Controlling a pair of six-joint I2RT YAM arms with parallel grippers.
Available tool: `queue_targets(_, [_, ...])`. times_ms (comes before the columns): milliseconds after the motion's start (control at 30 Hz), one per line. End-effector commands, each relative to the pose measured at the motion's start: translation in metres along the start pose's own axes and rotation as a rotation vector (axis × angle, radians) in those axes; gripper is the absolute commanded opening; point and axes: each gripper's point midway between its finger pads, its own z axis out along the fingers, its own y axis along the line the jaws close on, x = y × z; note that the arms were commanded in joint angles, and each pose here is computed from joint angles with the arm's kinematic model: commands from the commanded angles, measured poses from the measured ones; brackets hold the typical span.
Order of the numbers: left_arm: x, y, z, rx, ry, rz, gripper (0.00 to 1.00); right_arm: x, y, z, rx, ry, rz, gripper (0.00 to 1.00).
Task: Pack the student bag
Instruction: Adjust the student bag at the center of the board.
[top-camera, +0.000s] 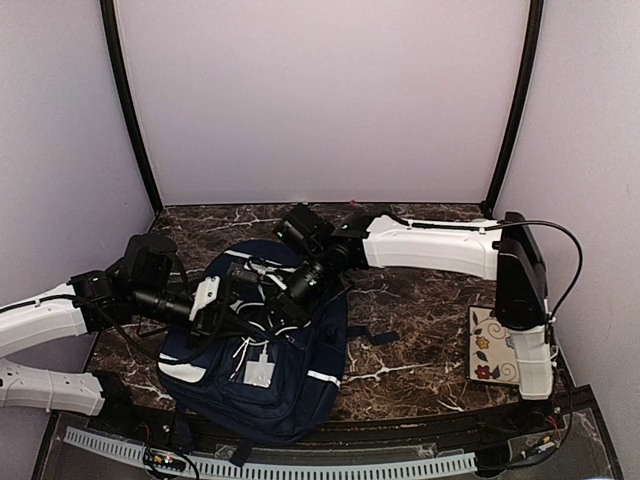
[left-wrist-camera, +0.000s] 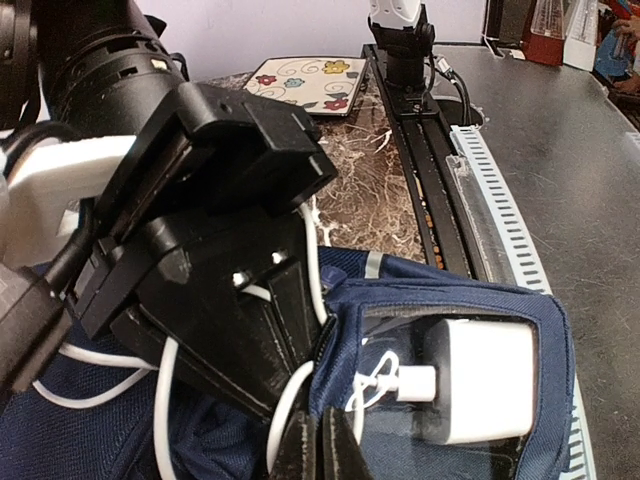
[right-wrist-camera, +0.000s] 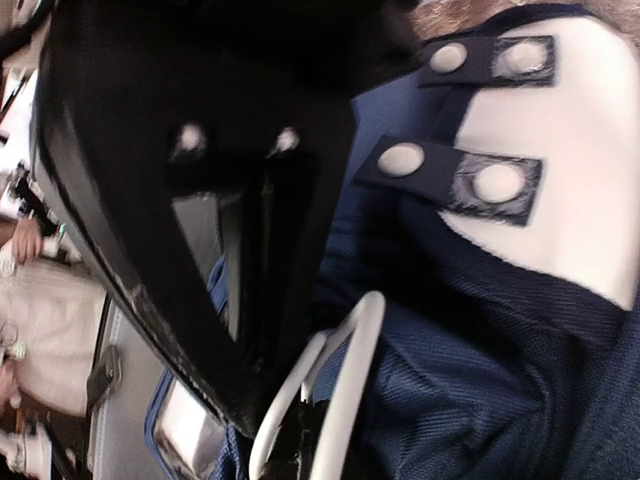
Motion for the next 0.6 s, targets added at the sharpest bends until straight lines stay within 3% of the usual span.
queue_targets(0, [-0.051, 0.036, -0.026, -0.187, -0.142, 0.092, 0.0, 0.062, 0.044, 0.021, -0.27, 0.217, 0.078, 0.0])
queue_targets(133, [-0.046, 0.046, -0.025, -0.233, -0.115, 0.063, 0.0, 0.057, 0.034, 0.033, -0.282, 0.221, 0.053, 0.0])
queue_targets(233, [-0.041, 0.066, -0.016, -0.291, -0.104, -0.055, 0.03, 0.027, 0.0, 0.046, -0.22, 0.124, 0.04, 0.0])
queue_targets(333, [-0.035, 0.075, -0.02, -0.331, -0.055, -0.233, 0.42, 0.026, -0.058, 0.043, -0.079, 0.048, 0.2, 0.0])
queue_targets(400, [-0.024, 0.072, -0.032, -0.375, -0.018, -0.344, 0.52, 0.031, -0.089, 0.031, 0.005, -0.006, 0.281, 0.0])
queue_targets(500, [-0.005, 0.057, -0.052, -0.424, 0.057, -0.53, 0.49, 0.039, -0.109, 0.019, 0.086, -0.038, 0.316, 0.0])
queue_targets(567, [0.0, 0.041, -0.06, -0.43, 0.101, -0.684, 0.35, 0.046, -0.113, 0.021, 0.096, -0.022, 0.321, 0.0])
